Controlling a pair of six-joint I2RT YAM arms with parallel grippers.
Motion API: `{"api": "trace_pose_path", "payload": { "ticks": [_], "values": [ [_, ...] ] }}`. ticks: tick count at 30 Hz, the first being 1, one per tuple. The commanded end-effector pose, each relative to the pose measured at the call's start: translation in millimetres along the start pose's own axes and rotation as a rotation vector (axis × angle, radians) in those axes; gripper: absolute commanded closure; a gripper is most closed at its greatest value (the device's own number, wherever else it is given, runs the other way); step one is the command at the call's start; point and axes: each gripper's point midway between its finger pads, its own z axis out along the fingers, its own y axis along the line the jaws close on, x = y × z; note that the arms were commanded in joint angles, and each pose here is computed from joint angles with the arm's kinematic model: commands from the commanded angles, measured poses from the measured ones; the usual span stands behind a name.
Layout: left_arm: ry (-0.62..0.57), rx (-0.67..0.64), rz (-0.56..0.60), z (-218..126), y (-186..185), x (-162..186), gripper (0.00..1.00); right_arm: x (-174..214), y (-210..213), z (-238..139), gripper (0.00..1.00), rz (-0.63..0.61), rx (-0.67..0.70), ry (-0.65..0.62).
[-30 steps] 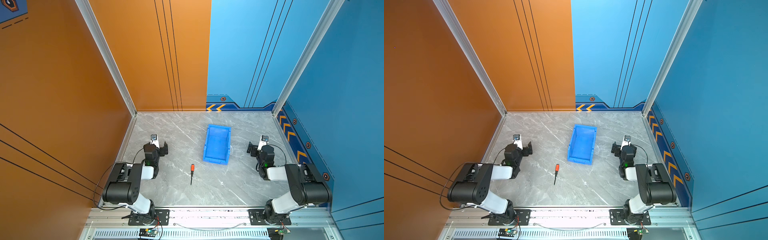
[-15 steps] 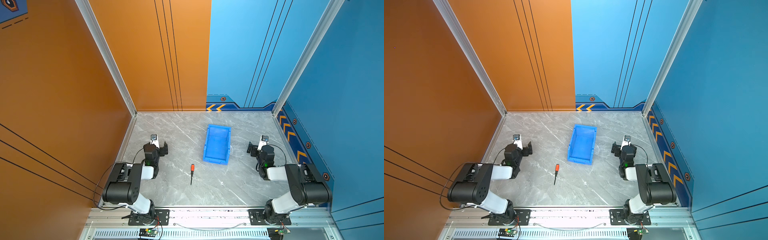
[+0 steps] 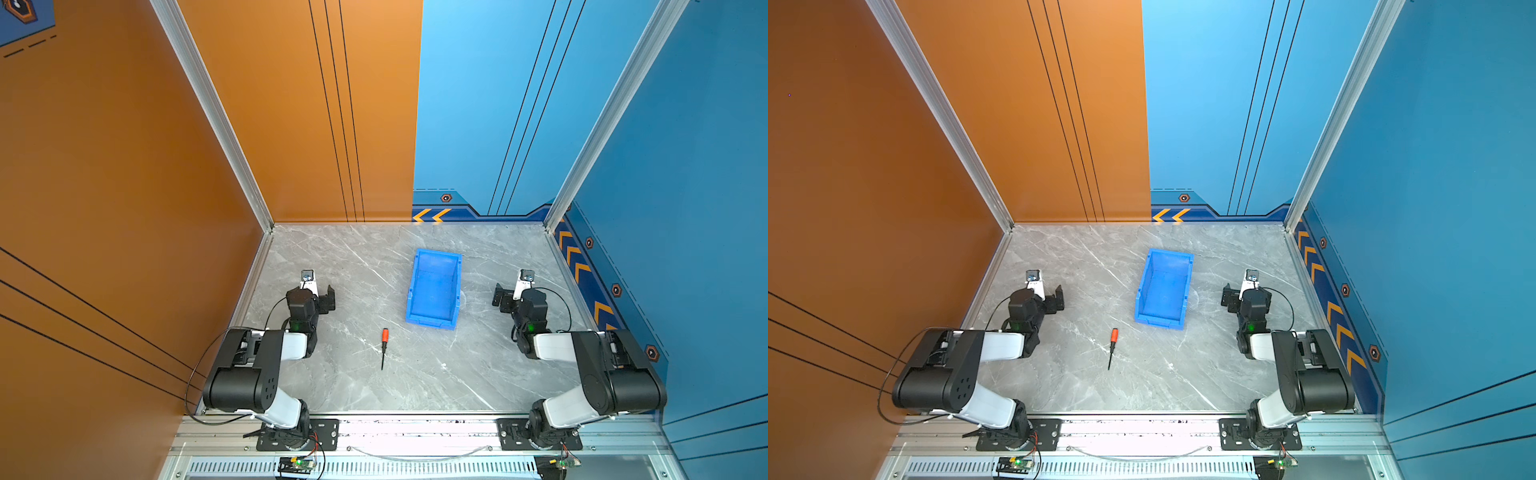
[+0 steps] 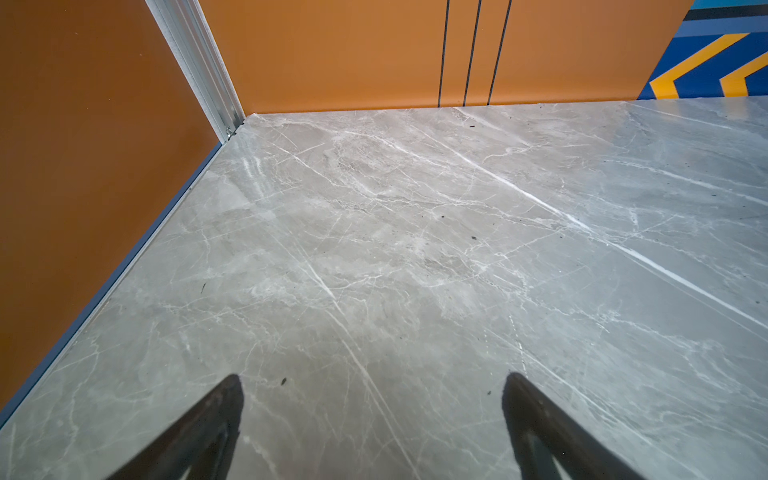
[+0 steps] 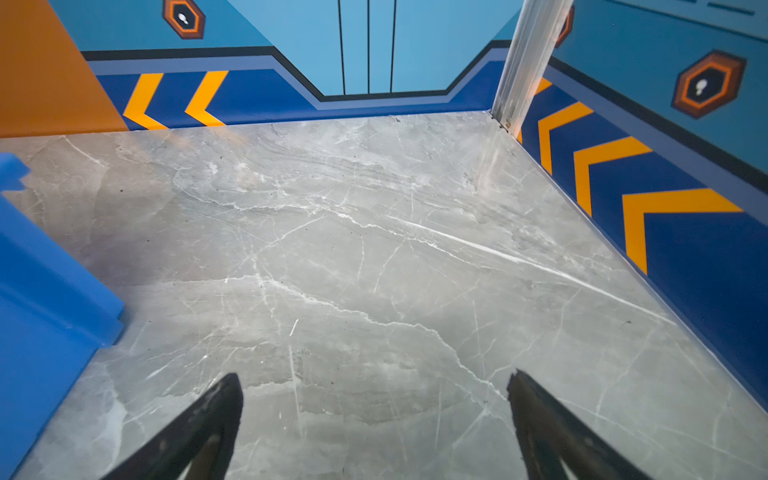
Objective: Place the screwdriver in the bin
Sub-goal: 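Move the left gripper over the red-handled screwdriver while the right arm lifts toward the bin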
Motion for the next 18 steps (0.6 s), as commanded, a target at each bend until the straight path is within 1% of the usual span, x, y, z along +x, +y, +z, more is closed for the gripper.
{"api": "trace_pose_path", "payload": {
  "ticks": [1,4,5,7,9,12,14,15,18],
  "values": [
    [0.02,-0.021,-0.021,-10,3,-22,0.02,-21,7,-10,0.0,-0.056,-0.006,-0.008],
    [0.057,-0.028,-0.066,-23,4,-31,0.02,-34,16,-21,0.0,-0.075,-0.025,-0.018],
    [0.083,-0.055,-0.101,-29,7,-34,0.02,-39,19,-26,0.0,-0.069,-0.031,-0.029],
    [0.167,-0.113,-0.165,-39,14,-36,0.02,-50,25,-35,0.0,-0.045,-0.044,-0.06],
    [0.278,-0.101,-0.189,-50,9,-32,0.02,-62,31,-45,0.0,0.0,-0.046,-0.088],
    [0.409,-0.096,-0.193,-68,-3,-25,0.02,-70,46,-55,0.0,0.033,-0.07,-0.039],
    [0.445,-0.078,-0.18,-78,-15,-24,0.02,-74,62,-61,0.0,0.019,-0.113,0.009],
    [0.444,-0.052,-0.178,-82,-24,-26,0.02,-76,72,-65,0.0,0.006,-0.146,0.028],
    [0.457,0.012,-0.191,-95,-49,-28,0.02,-82,104,-81,0.0,-0.014,-0.277,0.042]
  ]
}}
